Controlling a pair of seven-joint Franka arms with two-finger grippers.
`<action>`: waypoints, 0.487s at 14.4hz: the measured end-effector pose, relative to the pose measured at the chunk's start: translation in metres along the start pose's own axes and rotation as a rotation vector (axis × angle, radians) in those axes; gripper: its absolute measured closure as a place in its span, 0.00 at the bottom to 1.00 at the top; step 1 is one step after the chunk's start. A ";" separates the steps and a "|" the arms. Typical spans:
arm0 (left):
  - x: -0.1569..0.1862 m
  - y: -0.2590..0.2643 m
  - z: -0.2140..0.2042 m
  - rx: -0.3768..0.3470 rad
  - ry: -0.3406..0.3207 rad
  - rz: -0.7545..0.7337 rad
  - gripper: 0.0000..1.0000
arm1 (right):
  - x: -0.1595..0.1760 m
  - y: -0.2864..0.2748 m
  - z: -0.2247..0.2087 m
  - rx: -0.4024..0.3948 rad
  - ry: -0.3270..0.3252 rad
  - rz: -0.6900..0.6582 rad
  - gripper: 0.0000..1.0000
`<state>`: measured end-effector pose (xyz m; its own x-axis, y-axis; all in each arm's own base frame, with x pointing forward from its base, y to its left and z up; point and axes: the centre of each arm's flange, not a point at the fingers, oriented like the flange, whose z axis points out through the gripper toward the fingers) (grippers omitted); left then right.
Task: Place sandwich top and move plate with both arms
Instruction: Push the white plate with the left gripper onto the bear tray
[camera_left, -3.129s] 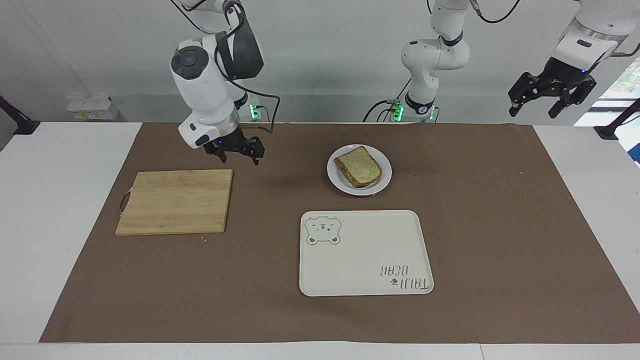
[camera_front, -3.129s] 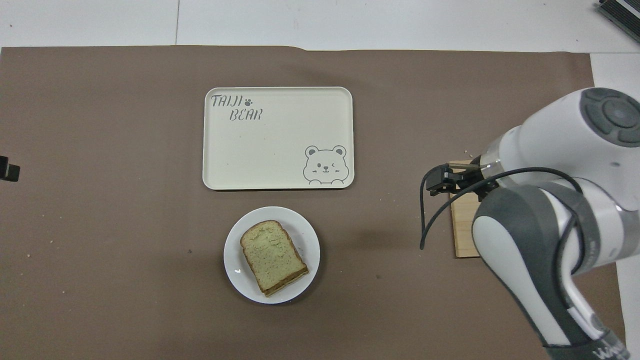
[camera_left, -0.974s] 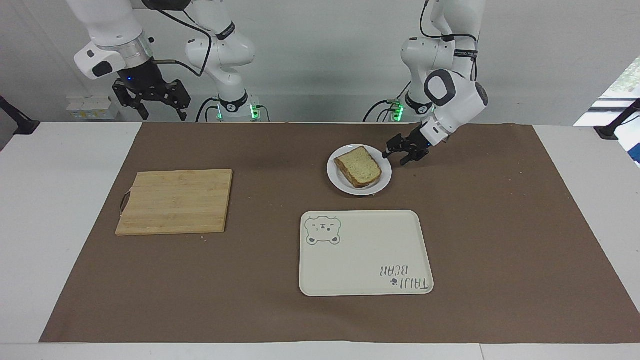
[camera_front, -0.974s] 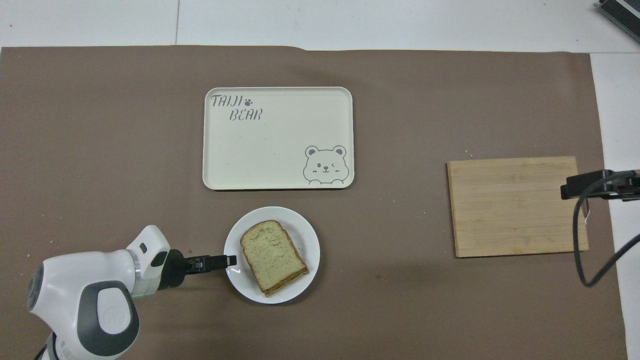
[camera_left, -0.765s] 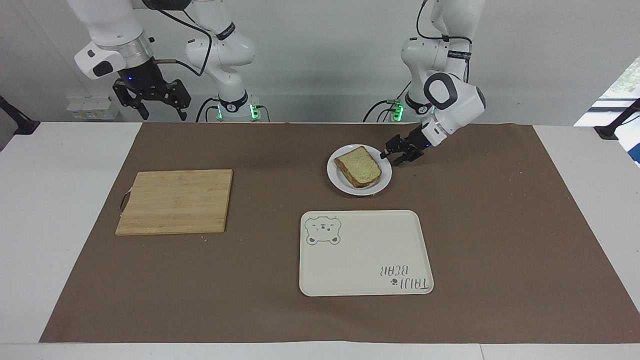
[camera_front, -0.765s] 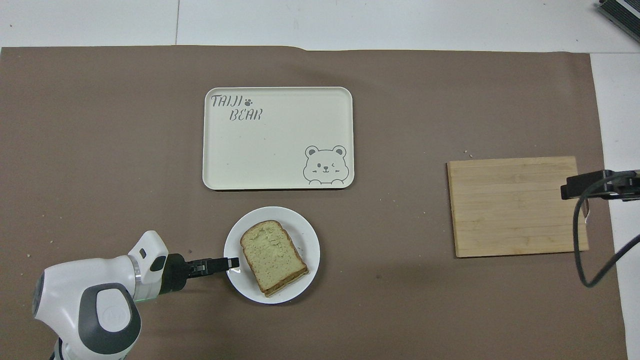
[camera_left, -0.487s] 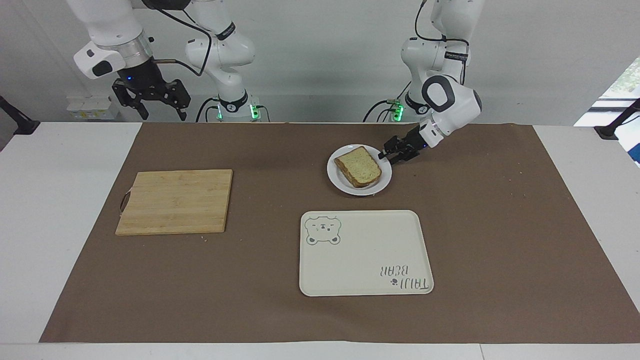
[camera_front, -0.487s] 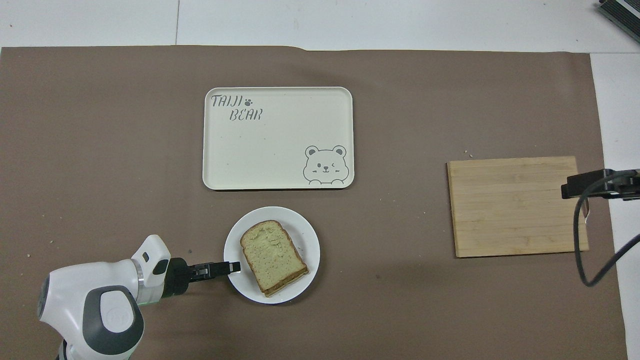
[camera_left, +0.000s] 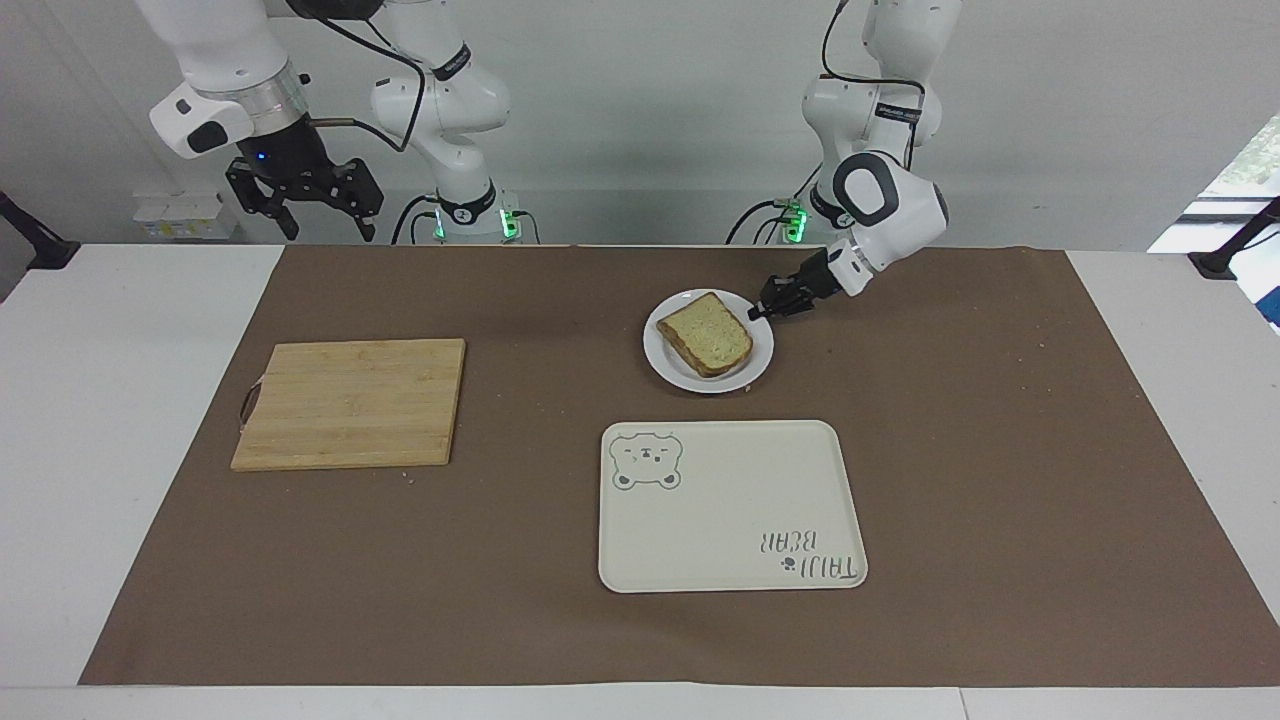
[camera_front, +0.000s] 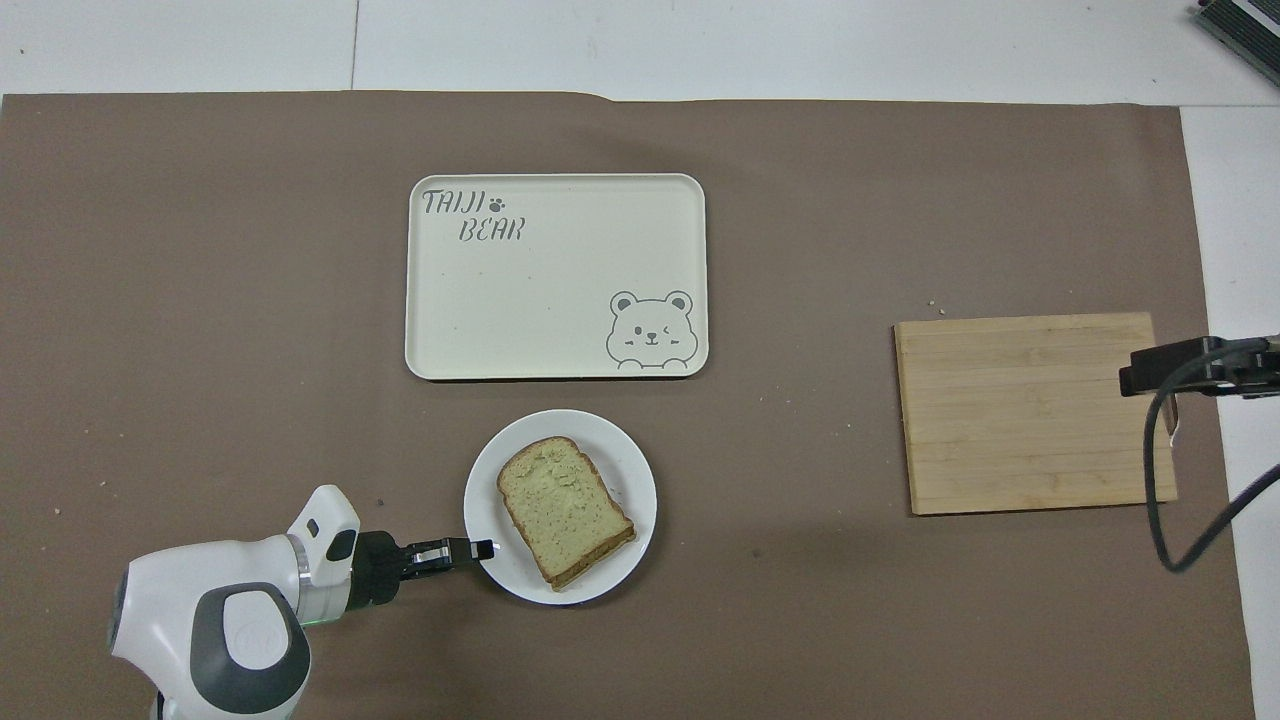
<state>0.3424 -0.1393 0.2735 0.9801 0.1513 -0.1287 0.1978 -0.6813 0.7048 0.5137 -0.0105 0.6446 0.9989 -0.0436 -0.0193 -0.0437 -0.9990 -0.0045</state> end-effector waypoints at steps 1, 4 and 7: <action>0.000 0.001 -0.001 -0.005 0.002 0.000 0.93 | 0.000 0.000 0.000 0.000 0.000 0.000 0.00; 0.010 0.008 -0.010 -0.023 0.030 0.002 0.93 | 0.000 0.000 0.000 0.000 0.000 0.000 0.00; 0.047 0.027 -0.033 -0.060 0.105 -0.003 0.95 | 0.003 0.001 -0.005 -0.001 0.011 0.002 0.00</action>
<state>0.3930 -0.1272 0.3093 0.9715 0.2296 -0.0589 0.1958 -0.6370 0.7456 0.5163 -0.0115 0.6493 0.9989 -0.0461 -0.0085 -0.0461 -0.9989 -0.0040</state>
